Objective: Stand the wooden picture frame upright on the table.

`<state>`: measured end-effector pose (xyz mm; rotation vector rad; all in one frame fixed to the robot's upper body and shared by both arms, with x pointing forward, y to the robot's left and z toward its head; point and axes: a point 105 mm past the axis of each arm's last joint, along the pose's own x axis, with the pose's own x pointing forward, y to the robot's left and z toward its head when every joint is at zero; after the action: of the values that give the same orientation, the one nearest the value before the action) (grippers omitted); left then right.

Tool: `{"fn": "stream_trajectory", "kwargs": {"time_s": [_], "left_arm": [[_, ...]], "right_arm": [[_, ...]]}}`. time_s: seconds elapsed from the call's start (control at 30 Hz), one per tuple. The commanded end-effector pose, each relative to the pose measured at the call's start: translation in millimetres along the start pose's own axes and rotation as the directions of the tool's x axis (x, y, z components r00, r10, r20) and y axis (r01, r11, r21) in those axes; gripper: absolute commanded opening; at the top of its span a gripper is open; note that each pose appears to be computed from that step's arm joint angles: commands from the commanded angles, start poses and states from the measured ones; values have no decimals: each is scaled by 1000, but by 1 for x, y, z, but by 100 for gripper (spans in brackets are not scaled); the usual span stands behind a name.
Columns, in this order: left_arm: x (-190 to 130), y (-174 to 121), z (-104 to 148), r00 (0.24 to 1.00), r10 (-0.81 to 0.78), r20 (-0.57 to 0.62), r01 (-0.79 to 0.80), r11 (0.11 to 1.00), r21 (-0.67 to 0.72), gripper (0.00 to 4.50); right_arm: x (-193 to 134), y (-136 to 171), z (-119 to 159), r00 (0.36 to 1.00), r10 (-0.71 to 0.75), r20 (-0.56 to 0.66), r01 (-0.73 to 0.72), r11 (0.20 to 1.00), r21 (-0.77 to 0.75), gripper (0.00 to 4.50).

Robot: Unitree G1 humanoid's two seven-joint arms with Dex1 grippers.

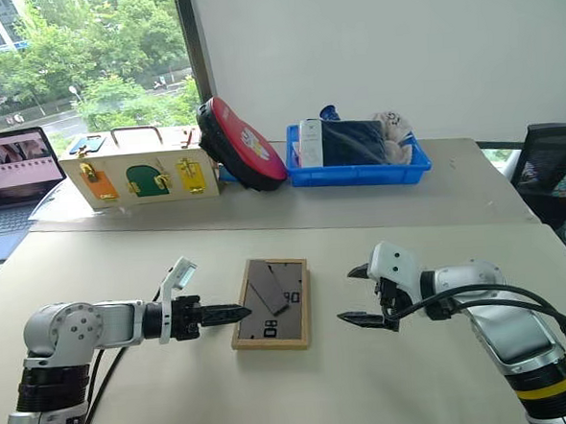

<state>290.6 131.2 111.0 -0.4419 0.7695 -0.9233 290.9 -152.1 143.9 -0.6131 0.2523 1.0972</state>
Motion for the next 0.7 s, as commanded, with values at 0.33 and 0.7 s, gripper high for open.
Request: {"fn": "stream_trajectory", "kwargs": {"time_s": [0.33, 0.7], "left_arm": [[19, -10, -9, 999, -16, -52, 17, 1000, 16, 450], [41, -19, -8, 996, -51, -68, 55, 996, 63, 450]], "right_arm": [[53, 2, -18, 998, 47, -30, -50, 989, -140, 445], [90, -2, -16, 984, 178, 1, -174, 966, -192, 445]]}}
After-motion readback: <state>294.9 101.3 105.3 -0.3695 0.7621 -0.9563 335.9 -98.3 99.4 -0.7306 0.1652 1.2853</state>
